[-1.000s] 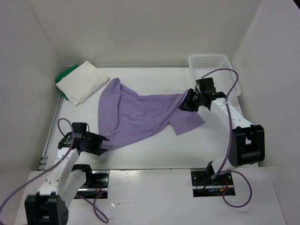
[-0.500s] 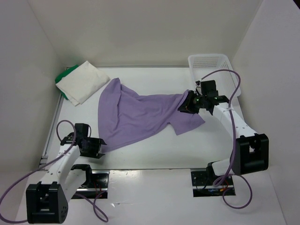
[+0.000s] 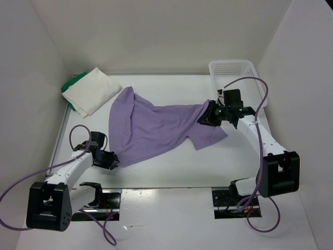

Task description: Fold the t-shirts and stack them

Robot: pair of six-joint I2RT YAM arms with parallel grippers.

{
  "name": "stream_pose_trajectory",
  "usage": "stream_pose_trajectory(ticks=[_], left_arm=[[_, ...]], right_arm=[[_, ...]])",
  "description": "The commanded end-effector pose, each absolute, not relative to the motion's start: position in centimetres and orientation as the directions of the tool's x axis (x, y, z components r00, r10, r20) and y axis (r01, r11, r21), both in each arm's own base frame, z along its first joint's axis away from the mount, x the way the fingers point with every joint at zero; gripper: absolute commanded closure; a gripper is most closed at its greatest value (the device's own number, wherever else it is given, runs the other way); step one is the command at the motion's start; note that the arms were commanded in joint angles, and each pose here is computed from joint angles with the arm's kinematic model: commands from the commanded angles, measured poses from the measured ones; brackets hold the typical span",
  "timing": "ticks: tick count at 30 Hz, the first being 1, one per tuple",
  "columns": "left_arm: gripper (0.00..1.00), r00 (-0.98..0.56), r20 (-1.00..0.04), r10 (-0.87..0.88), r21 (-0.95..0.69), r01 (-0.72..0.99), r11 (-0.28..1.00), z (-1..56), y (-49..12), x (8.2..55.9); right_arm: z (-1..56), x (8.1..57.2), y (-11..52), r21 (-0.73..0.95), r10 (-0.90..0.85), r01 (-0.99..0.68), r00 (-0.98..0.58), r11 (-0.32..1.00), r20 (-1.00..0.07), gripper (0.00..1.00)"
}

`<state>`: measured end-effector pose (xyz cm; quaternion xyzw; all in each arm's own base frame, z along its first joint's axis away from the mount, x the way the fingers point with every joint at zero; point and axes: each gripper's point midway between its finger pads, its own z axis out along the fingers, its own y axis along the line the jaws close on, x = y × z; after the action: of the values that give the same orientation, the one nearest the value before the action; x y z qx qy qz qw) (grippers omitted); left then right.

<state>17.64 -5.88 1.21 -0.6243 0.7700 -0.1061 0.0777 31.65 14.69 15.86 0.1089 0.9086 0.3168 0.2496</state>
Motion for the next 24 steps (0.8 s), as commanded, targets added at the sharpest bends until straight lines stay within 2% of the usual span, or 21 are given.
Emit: stream_pose_trajectory(ticks=[1, 2, 3, 6, 10, 15, 17, 20, 24], left_arm=[[0.65, -0.233, -0.039, -0.972, -0.312, -0.921, 0.234, 2.0, -5.7, 19.8], [0.69, -0.234, -0.037, -0.972, -0.300, -0.925, 0.234, 1.8, -5.7, 19.7], [0.80, -0.233, -0.039, -0.972, -0.312, -0.921, 0.234, 1.9, -5.7, 20.0], [0.90, -0.230, -0.078, -0.970, -0.379, -0.893, 0.242, 3.6, -5.4, 21.9], [1.00, -0.267, -0.139, -0.954, -0.421, -0.856, 0.301, 5.8, -4.3, 24.1], [1.00, -0.255, -0.310, -0.916, -0.498, -0.777, 0.385, 10.8, 0.4, 30.2], [1.00, -0.264, -0.377, -0.888, -0.517, -0.736, 0.438, 12.8, 1.9, 33.5], [1.00, -0.270, -0.350, -0.897, -0.557, -0.709, 0.431, 12.5, 4.0, 36.6], [1.00, -0.263, -0.395, -0.880, -0.558, -0.692, 0.457, 12.8, 7.0, 39.1]], right_arm=[[18.7, 32.4, 15.3, 0.644, 0.344, -0.035, -0.822, 0.764, -0.453, 0.73], [19.1, 32.7, 15.2, 0.640, 0.348, -0.037, -0.815, 0.767, -0.464, 0.73], [18.8, 32.8, 15.3, 0.639, 0.347, -0.031, -0.819, 0.768, -0.457, 0.73], [18.5, 32.8, 15.0, 0.628, 0.352, -0.016, -0.817, 0.778, -0.457, 0.72], [16.3, 32.4, 14.1, 0.591, 0.361, 0.044, -0.827, 0.805, -0.431, 0.58], [13.1, 31.8, 11.7, 0.504, 0.408, 0.171, -0.816, 0.847, -0.409, 0.45], [12.0, 31.3, 10.8, 0.479, 0.430, 0.219, -0.813, 0.850, -0.392, 0.43], [10.7, 30.7, 9.7, 0.445, 0.464, 0.282, -0.800, 0.850, -0.380, 0.42], [9.3, 30.3, 9.3, 0.416, 0.482, 0.329, -0.805, 0.848, -0.347, 0.40]])
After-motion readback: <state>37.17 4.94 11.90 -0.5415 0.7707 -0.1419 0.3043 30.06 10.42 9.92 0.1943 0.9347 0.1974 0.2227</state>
